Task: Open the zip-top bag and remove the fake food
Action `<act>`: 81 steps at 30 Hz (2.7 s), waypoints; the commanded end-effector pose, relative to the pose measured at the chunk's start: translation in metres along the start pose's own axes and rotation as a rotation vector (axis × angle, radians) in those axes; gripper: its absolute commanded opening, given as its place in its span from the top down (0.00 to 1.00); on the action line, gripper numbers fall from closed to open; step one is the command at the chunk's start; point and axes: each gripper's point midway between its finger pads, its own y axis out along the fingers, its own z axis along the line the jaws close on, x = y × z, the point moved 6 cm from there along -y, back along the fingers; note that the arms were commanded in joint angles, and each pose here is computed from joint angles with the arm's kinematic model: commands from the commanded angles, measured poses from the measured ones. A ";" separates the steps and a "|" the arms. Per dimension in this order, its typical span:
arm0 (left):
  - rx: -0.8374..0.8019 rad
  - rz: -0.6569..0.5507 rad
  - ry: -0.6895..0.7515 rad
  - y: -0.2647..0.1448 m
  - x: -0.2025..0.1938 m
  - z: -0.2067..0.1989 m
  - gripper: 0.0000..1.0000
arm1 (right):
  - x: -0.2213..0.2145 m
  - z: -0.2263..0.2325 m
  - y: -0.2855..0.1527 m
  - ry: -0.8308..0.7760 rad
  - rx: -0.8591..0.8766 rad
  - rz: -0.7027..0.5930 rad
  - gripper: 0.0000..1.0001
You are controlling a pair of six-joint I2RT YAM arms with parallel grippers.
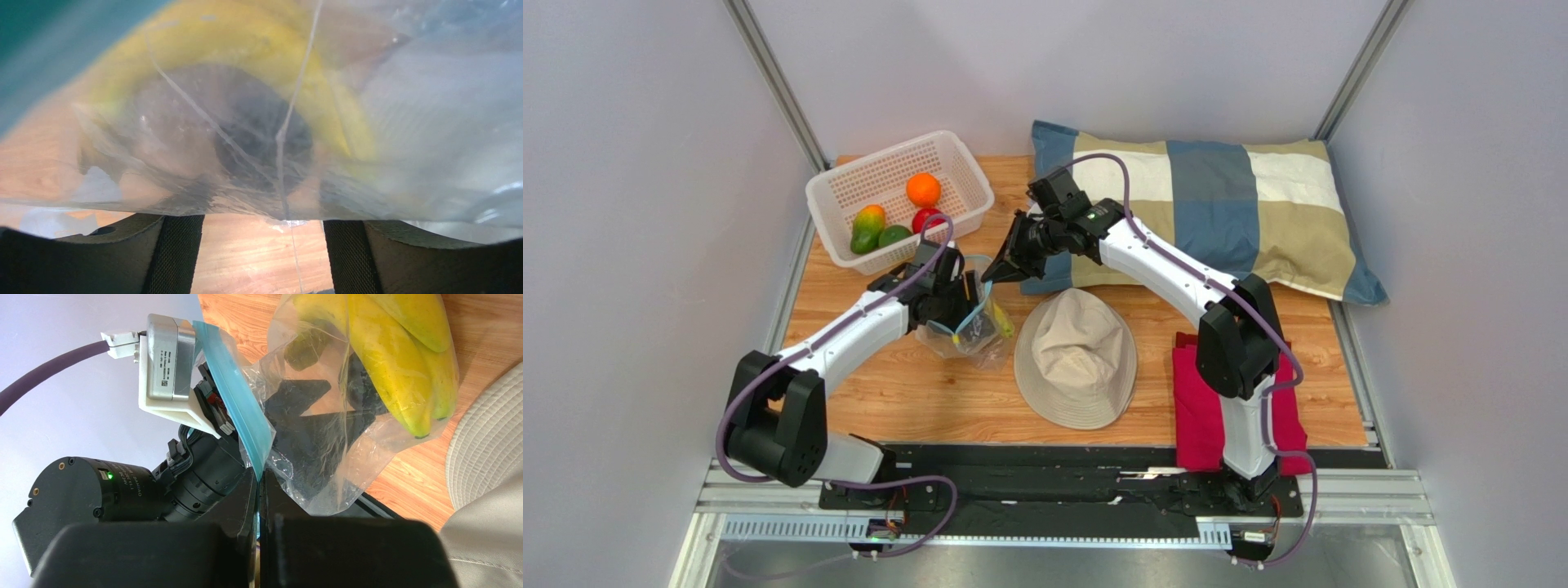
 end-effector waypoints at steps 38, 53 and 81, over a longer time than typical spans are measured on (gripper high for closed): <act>-0.492 -0.206 0.211 -0.090 -0.017 -0.035 1.00 | 0.024 -0.013 -0.008 -0.188 -0.076 -0.063 1.00; -0.221 -0.573 -0.035 -0.167 0.071 -0.020 1.00 | 0.018 -0.005 -0.010 -0.228 -0.077 -0.035 1.00; 0.112 -0.351 -0.453 0.049 0.315 0.124 0.36 | 0.004 0.010 0.005 -0.283 0.005 0.051 1.00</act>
